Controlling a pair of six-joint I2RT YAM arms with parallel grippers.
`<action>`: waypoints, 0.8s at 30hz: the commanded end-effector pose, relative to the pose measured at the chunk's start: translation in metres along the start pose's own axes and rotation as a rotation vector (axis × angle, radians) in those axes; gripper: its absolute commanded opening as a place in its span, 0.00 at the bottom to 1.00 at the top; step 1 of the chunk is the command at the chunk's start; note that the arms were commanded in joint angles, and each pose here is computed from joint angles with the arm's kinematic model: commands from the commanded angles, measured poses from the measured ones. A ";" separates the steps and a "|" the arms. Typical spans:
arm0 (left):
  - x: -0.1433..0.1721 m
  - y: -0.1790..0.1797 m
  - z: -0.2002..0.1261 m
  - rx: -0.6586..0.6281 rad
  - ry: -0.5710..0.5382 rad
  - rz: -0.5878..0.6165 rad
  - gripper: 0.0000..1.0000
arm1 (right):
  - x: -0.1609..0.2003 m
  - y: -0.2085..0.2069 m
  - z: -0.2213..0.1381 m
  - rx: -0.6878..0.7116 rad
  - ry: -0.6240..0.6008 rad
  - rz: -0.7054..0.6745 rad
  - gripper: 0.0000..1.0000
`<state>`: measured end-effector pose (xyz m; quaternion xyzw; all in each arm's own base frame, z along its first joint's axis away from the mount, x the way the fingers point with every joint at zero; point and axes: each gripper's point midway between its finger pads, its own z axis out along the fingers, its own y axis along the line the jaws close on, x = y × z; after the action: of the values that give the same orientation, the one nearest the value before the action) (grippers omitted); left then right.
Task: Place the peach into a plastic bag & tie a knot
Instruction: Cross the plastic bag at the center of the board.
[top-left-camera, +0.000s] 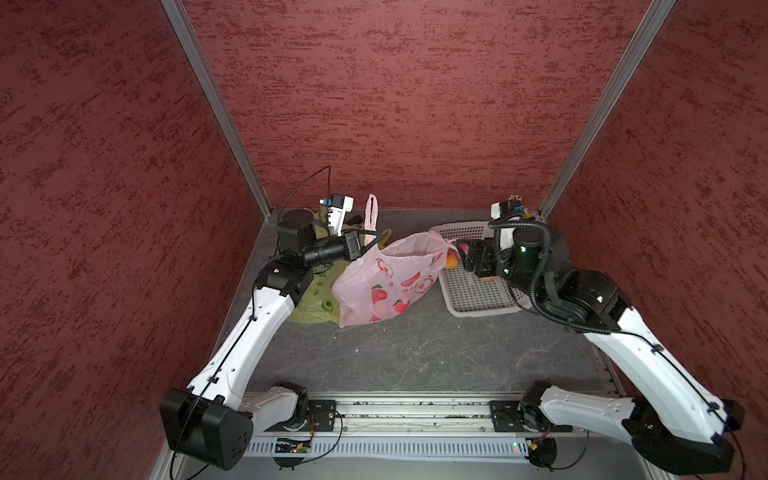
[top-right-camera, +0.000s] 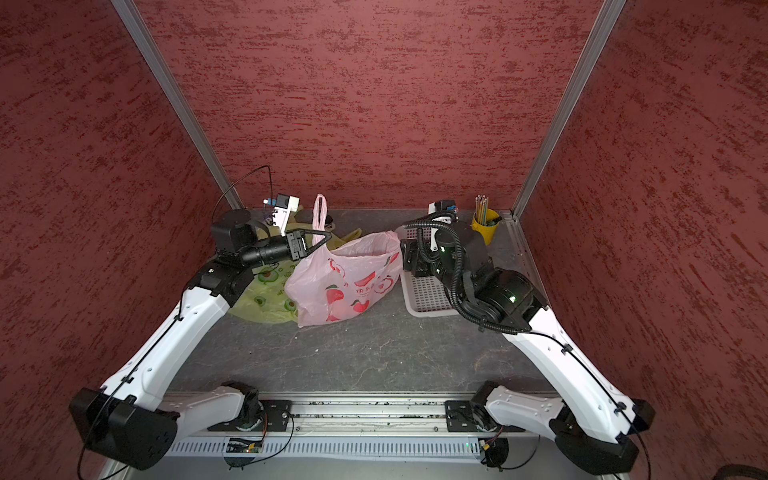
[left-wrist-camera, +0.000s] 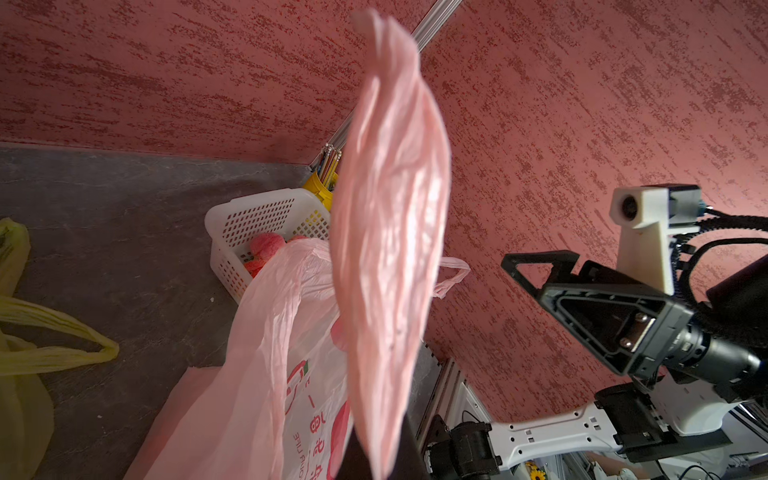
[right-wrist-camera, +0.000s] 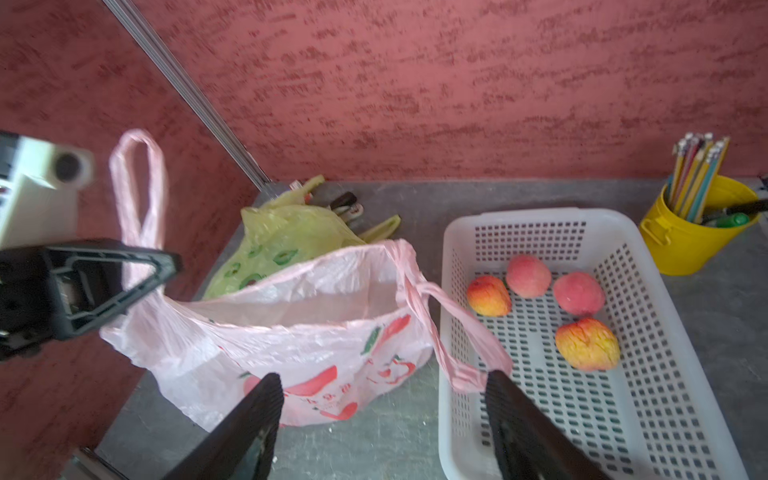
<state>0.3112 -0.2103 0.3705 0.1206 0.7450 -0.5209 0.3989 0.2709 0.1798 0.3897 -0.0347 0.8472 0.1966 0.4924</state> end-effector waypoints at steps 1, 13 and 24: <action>-0.002 -0.006 -0.004 0.022 -0.011 0.019 0.00 | 0.012 -0.017 0.004 0.057 0.033 0.040 0.74; 0.000 -0.007 -0.005 0.029 -0.006 0.017 0.00 | 0.021 -0.040 0.028 0.026 0.062 0.105 0.66; 0.003 -0.008 -0.004 0.044 0.009 0.010 0.00 | 0.002 -0.034 0.036 -0.044 -0.025 0.077 0.17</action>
<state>0.3083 -0.2113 0.3699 0.1261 0.7425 -0.5278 0.3927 0.3026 0.1607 0.3401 -0.0062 0.8627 0.2173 0.4566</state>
